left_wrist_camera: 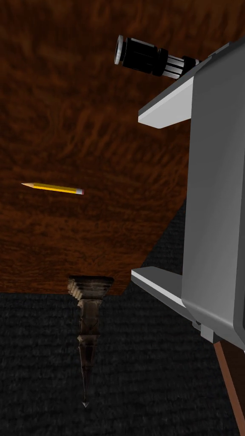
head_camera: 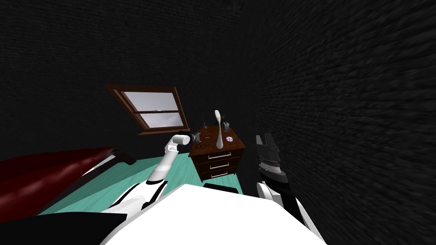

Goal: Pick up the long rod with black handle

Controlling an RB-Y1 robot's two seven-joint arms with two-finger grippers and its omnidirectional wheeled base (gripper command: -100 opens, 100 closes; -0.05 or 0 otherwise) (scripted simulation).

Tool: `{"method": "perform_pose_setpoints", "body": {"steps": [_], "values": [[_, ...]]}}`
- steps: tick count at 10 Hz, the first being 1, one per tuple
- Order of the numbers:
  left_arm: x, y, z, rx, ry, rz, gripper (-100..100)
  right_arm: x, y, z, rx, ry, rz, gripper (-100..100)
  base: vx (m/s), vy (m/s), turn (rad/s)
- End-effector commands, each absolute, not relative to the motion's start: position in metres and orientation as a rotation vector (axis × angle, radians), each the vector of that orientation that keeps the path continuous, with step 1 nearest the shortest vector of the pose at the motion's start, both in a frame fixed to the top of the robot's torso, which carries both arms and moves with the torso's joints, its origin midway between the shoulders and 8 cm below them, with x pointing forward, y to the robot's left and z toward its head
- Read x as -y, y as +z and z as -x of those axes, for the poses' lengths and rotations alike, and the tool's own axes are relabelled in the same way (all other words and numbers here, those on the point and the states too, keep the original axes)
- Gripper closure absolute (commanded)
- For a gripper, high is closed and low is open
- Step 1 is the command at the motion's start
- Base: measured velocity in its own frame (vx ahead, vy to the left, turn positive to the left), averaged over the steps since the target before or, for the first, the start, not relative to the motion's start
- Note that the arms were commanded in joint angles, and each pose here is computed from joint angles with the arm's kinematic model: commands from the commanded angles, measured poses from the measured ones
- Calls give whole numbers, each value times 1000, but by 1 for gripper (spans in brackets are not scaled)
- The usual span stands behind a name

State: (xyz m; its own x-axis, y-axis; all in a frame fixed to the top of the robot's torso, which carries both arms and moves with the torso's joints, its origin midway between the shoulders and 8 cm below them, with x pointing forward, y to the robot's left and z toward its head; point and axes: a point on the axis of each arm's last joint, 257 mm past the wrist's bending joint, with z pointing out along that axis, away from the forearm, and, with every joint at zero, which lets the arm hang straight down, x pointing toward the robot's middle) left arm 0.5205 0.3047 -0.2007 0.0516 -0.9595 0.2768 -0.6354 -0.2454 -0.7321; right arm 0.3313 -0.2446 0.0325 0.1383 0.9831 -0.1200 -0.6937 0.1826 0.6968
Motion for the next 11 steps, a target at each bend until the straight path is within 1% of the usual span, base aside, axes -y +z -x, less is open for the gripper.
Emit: {"method": "perform_pose_setpoints", "body": {"steps": [1, 10, 11], "values": [[-310, -216, -514, -1630, -983, 1983, -100, 245, 32, -331, -644, 1305, -553, 0, 25, -46, -50], [-336, -269, -467, -1744, -647, 2215, -100, 245, 32, -331, -644, 1305, -553, 0, 18, -36, -27], [-344, -276, -457, -1754, -576, 2255, -100, 245, 32, -331, -644, 1305, -553, 0, 20, -27, -36]]}}
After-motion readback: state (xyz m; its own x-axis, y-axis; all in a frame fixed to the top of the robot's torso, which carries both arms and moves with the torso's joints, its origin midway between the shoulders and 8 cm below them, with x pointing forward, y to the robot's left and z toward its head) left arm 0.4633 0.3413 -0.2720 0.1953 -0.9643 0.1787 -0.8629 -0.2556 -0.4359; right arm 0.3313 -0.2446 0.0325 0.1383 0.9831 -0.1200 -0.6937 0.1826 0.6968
